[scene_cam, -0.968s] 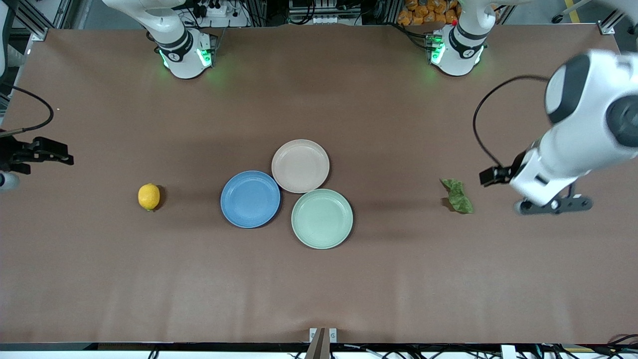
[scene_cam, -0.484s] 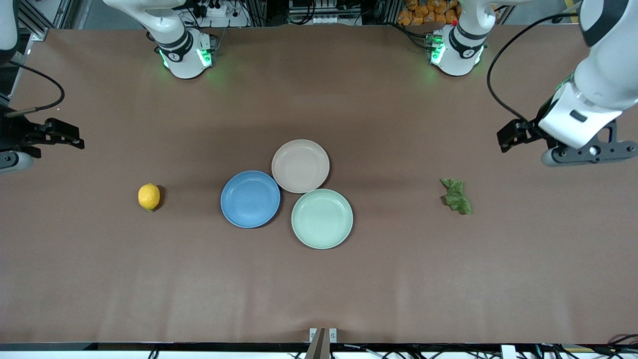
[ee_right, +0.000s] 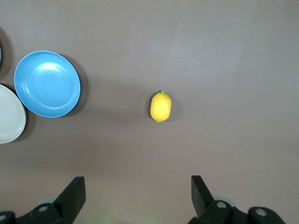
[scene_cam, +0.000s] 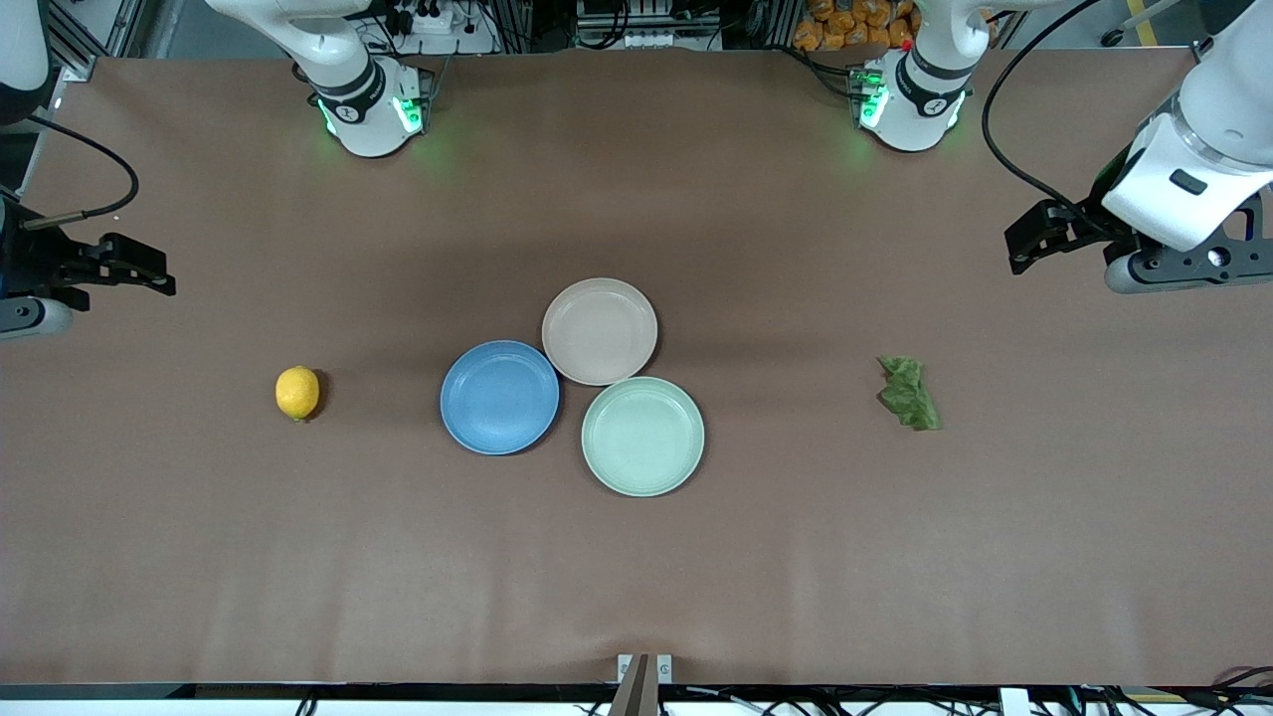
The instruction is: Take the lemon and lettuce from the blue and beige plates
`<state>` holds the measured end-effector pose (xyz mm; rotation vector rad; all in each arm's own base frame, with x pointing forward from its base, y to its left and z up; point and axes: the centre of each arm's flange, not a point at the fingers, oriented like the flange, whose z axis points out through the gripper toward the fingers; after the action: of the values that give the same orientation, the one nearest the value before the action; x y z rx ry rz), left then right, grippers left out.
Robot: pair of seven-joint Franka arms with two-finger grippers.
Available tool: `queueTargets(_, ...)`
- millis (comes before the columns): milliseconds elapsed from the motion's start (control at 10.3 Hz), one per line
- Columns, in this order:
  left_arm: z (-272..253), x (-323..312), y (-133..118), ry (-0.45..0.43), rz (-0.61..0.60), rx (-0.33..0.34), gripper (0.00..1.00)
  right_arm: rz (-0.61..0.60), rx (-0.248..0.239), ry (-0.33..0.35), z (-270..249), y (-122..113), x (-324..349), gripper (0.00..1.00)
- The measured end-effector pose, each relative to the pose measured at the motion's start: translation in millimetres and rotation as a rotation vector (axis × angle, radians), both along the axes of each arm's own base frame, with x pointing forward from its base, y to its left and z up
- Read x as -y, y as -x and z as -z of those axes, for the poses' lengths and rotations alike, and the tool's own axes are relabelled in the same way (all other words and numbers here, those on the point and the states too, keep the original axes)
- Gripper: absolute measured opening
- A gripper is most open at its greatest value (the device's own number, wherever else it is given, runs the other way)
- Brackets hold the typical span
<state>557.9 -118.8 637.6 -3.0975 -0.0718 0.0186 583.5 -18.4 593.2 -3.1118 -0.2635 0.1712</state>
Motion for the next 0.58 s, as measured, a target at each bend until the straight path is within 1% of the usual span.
queueTargets(194, -7.2, -9.1, 2.8, 0.018, -0.018, 0.005, 1.0, 0.014, 0.004, 0.003, -0.4, -0.5, -1.9, 1.0)
queueTargets(387, -25.4, -29.7, 11.8, 0.039, -0.011, 0.026, 1.0, 0.028, 0.005, 0.023, -0.6, -0.6, -3.0, 1.0)
queueTargets(581, -24.0, -35.2, 17.9, 0.035, -0.012, 0.013, 1.0, 0.031, 0.01, 0.033, -3.2, -0.7, -3.5, 1.0)
